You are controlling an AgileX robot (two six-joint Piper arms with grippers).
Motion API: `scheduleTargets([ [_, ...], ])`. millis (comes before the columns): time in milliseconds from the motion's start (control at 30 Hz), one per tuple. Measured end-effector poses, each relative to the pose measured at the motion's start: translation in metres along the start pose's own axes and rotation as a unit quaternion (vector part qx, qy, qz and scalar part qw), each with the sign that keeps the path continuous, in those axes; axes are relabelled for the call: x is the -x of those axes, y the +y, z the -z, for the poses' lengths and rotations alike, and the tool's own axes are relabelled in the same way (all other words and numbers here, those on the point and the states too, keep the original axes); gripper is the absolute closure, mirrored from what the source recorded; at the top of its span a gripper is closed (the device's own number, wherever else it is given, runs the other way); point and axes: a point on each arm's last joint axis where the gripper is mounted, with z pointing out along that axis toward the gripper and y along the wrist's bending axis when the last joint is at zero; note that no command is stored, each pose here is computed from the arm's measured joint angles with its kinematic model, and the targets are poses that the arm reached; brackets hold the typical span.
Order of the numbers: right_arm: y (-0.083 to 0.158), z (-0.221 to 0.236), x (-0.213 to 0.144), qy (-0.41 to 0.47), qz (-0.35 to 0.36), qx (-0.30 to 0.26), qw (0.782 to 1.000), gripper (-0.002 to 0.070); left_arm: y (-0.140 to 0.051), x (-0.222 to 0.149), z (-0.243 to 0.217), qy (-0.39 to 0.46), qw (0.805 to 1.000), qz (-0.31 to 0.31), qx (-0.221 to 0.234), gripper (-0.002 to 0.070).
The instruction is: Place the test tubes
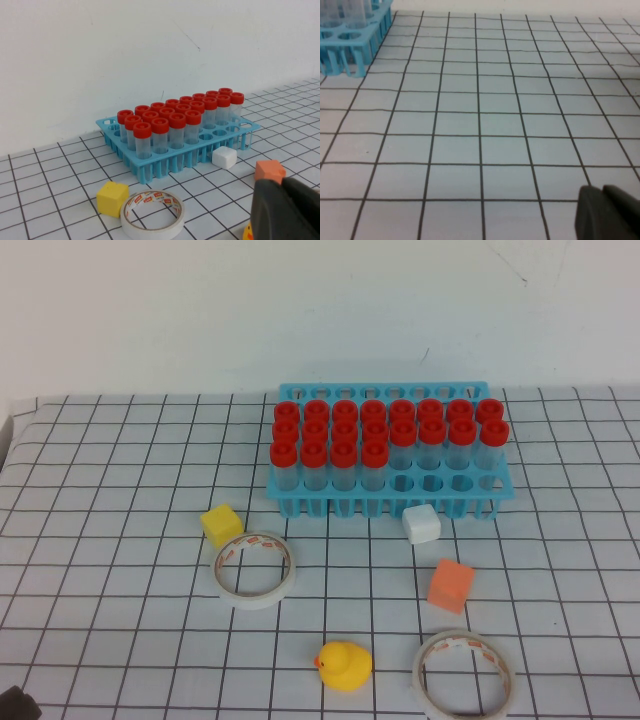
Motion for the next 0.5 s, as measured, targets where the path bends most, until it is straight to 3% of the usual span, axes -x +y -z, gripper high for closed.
scheduleTargets([
  [500, -0.0006, 0.0003, 0.0002, 0.002, -0.003, -0.003, 1.000, 0.0678, 0.0000, 0.0000, 0.0000, 0.000, 1.000, 0.000, 0.000, 0.0676],
])
